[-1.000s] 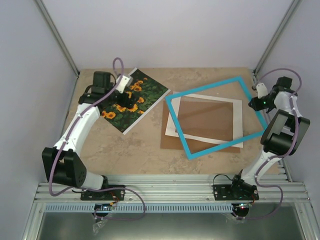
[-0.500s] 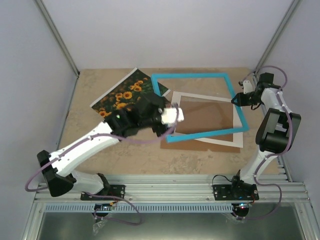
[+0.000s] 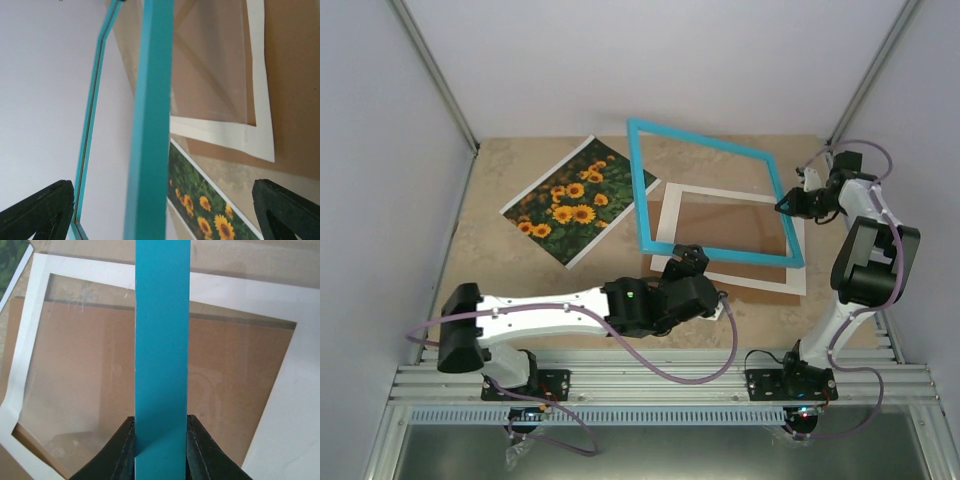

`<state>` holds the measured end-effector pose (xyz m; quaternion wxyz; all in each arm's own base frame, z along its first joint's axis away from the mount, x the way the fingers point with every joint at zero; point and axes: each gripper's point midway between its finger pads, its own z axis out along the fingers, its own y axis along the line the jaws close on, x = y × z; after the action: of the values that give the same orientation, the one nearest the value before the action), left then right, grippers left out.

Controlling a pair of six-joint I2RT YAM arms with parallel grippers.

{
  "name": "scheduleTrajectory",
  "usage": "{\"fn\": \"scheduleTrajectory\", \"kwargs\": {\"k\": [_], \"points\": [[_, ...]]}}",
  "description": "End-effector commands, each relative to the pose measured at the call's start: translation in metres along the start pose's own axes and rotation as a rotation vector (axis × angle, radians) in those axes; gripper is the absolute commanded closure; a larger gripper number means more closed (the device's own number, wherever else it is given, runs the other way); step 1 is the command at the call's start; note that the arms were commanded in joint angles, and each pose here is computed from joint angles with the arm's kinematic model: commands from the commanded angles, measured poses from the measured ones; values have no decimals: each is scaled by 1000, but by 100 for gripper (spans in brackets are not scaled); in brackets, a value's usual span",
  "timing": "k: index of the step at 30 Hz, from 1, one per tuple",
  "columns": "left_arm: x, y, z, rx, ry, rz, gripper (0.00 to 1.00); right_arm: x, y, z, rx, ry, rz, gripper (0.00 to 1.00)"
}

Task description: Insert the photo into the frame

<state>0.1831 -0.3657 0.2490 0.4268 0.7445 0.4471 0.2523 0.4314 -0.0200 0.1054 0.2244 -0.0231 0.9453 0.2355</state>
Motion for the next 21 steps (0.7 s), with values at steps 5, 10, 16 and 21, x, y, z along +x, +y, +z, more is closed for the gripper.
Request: {"fn": "scheduleTrajectory", "kwargs": {"k": [5, 10, 16, 21], "points": [[9, 6, 28, -152, 191, 111, 10, 0, 37, -16, -141, -27, 35, 100], [10, -1, 39, -192, 233, 177, 30, 6, 39, -16, -138, -18, 30, 100], [15, -4, 45, -232, 262, 228, 50, 12, 45, -18, -143, -15, 18, 100], [18, 7, 43, -249, 270, 199, 80, 11, 50, -22, -159, -19, -3, 99]]}}
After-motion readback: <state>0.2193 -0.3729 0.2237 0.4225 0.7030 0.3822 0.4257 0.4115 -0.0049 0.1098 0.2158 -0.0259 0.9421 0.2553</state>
